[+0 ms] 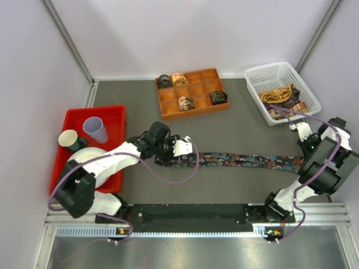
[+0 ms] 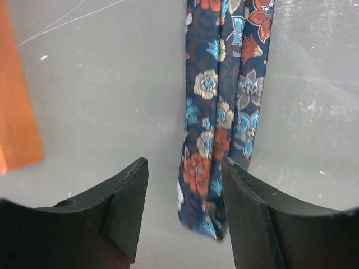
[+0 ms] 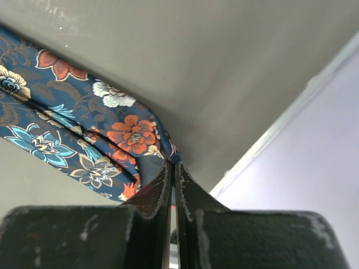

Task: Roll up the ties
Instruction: Flatten out the tie at the center of the board.

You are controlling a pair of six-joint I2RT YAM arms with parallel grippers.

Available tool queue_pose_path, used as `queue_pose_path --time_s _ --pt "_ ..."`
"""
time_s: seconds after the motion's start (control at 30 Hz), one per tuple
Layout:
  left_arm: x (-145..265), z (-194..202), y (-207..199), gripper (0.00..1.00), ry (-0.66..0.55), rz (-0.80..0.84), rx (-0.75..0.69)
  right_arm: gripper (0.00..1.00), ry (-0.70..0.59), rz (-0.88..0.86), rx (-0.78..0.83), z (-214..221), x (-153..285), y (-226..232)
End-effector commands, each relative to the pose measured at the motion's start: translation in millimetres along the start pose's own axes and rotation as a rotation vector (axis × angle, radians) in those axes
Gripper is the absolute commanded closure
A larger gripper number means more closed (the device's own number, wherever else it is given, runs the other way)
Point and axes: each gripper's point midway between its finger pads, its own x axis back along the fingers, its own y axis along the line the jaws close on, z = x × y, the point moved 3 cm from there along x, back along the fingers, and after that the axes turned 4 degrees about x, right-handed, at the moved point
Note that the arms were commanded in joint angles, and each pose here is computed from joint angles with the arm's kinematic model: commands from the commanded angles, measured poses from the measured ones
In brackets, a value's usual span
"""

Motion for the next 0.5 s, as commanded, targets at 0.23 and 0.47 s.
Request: queue_pose_path --time_s 0.23,0.47 --pt "-39 10 2 0.54 0.115 0.127 -0.042 1.00 -0.008 -0.007 -0.003 -6 8 -7" --pt "-33 20 -1 0.92 0.160 0.121 -0.062 1.00 0.010 0.034 0.003 -4 7 -15"
